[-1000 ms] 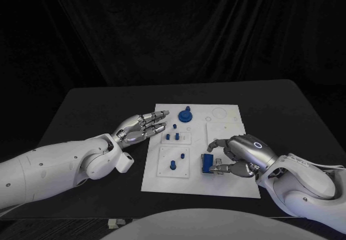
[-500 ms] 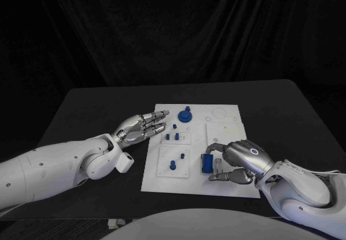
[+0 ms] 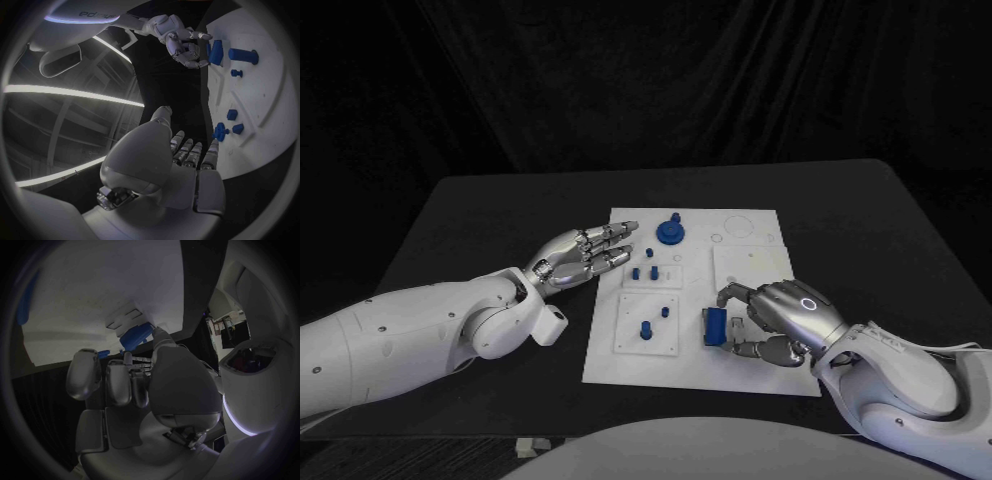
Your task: Assemble the parts on the task board
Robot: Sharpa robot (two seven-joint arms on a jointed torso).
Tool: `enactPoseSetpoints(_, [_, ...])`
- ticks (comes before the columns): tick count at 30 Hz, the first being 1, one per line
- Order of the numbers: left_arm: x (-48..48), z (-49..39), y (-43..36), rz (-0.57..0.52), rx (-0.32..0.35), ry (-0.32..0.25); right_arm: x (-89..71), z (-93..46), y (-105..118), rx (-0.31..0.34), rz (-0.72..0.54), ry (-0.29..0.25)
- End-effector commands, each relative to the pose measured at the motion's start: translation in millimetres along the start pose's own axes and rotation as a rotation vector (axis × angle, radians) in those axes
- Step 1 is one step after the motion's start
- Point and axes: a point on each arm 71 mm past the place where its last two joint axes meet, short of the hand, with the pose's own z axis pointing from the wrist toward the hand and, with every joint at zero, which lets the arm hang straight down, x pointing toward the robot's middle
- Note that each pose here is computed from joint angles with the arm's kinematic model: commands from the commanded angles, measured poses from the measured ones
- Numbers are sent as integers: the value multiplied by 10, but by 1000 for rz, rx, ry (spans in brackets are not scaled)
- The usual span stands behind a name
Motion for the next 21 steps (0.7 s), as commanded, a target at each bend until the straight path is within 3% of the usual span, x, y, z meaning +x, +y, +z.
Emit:
enactPoseSetpoints(1, [20, 8, -12, -12, 18, 11, 13, -2, -9, 23, -21, 1])
enactPoseSetpoints(21, [22, 8, -7, -14, 15, 13, 39, 36, 29, 18, -17, 3])
